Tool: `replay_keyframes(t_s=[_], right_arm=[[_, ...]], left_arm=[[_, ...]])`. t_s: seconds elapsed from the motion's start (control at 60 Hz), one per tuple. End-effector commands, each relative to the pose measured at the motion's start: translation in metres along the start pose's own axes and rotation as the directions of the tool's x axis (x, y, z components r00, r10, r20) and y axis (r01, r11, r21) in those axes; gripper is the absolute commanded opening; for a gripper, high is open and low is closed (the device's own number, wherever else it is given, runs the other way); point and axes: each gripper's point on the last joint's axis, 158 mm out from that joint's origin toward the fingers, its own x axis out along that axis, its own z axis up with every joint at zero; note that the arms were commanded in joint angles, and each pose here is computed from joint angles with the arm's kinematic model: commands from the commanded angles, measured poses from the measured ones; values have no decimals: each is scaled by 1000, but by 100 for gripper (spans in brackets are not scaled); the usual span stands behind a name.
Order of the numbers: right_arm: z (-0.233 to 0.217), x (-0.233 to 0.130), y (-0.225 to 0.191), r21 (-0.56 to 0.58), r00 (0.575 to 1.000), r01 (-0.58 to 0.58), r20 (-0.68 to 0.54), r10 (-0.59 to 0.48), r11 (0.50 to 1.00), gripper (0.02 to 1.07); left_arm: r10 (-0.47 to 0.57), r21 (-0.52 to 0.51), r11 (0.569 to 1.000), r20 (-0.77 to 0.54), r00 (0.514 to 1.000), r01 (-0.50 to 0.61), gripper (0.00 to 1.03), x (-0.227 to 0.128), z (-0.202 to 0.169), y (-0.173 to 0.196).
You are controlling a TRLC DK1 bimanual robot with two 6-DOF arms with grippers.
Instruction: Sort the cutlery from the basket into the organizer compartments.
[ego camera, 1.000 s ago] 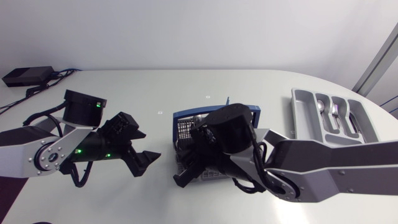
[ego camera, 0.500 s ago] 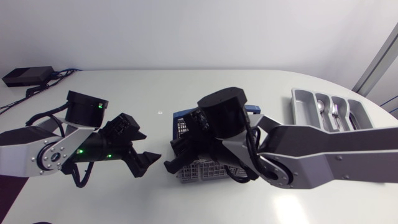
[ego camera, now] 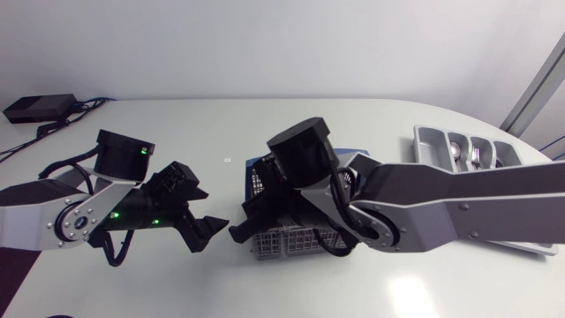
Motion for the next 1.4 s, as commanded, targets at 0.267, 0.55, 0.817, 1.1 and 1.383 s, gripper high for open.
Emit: replay_keyframes(t_s=[0.267, 0.55, 0.817, 1.1, 1.383], right_arm=[[-4, 10, 0, 47, 999, 14, -40, -12, 999, 28], [-10, 11, 0, 40, 998, 14, -58, -12, 999, 9], [-16, 10, -1, 19, 999, 8, -51, -7, 1000, 8], [-9, -9, 4, -23, 1000, -5, -11, 5, 1000, 8], [-14, -27, 9, -56, 999, -28, 19, 29, 998, 8]], left_arm=[[-17, 12, 1000, -24, 1000, 17, 98, 4, -13, -3], [-19, 12, 1000, -26, 999, 19, 98, 5, -14, -4], [-22, 9, 1000, -32, 999, 22, 98, 6, -16, -5], [-23, 12, 1000, -29, 999, 24, 98, 6, -15, -6], [-21, 14, 1000, -21, 1000, 21, 98, 3, -13, -6]])
